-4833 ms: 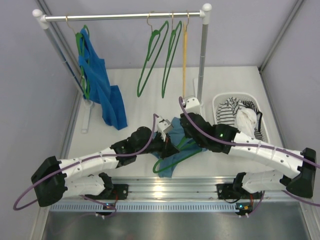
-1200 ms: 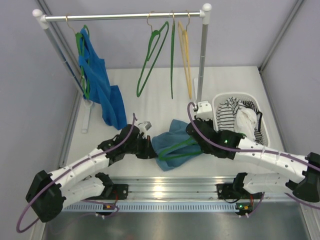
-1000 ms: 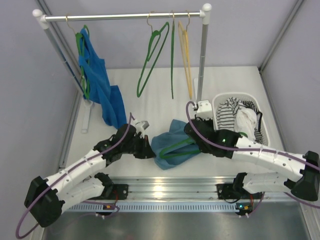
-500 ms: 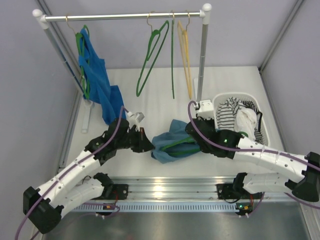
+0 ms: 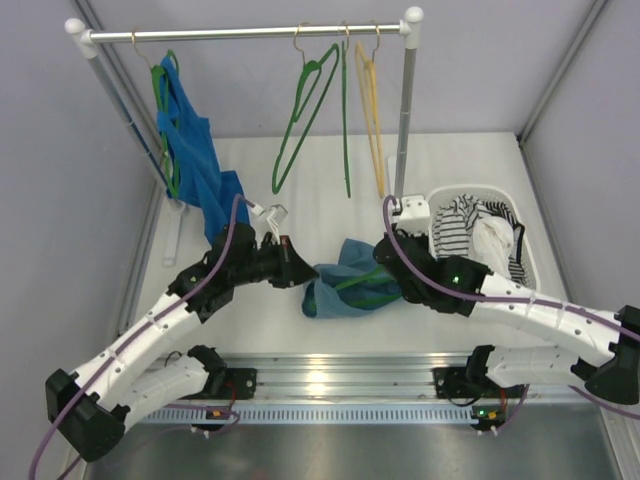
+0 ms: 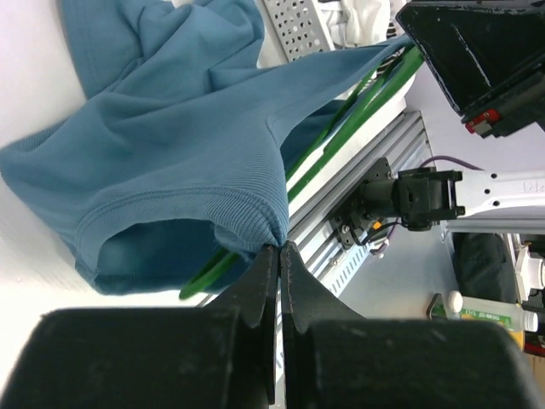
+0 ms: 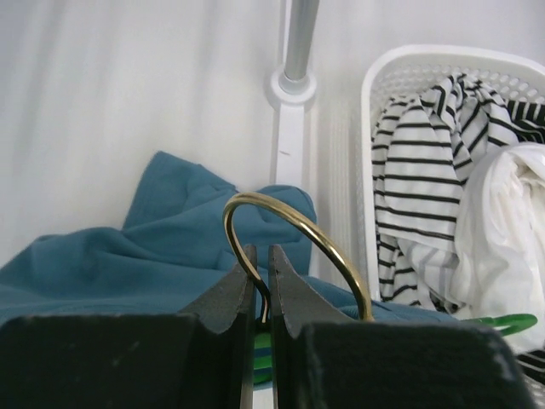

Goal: Place the tank top on the hanger

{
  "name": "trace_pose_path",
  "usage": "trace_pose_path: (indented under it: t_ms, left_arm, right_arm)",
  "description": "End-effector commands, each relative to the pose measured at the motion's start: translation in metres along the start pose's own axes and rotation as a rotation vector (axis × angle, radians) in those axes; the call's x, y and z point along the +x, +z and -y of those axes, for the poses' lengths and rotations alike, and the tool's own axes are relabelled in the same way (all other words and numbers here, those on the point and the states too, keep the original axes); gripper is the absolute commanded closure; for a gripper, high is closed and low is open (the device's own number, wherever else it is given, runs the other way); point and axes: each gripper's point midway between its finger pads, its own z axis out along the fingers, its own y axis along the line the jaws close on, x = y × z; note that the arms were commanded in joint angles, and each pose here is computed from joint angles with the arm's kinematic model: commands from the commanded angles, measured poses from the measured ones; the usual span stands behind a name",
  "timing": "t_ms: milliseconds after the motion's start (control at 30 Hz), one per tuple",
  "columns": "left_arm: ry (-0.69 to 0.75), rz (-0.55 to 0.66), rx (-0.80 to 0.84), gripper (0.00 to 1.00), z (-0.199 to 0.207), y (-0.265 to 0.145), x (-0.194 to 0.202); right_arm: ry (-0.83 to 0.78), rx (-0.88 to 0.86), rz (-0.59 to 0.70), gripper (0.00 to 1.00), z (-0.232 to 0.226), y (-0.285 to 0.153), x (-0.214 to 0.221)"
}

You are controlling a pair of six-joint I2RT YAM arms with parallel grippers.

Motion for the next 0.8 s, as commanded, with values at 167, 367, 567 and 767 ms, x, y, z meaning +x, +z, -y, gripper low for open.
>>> trace_pose_path:
  t_ms: [167,367,567,767]
  left_arm:
    - [0.068,0.129,0.085,1.00,0.042,-0.008,-0.051]
    - [0.067,0.162,0.156,1.00,0.069,-0.019,-0.066]
    - [0.099,0.173,0.172,1.00,0.079,-0.029,-0.070]
    - [0.112,0.170,0.171,1.00,0.079,-0.031,-0.068]
  right_arm:
    - [0.219,-0.112,0.069,1.00,-0.017,-0.019,-0.061]
    - [0.229,-0.079,0.051,1.00,-0.019,-0.012,-0.062]
    - [0.261,-0.091,0.065,1.00,-0.019,-0.008,-0.075]
    - [0.279,-0.133,0.068,1.00,-0.030,-0.009,-0.087]
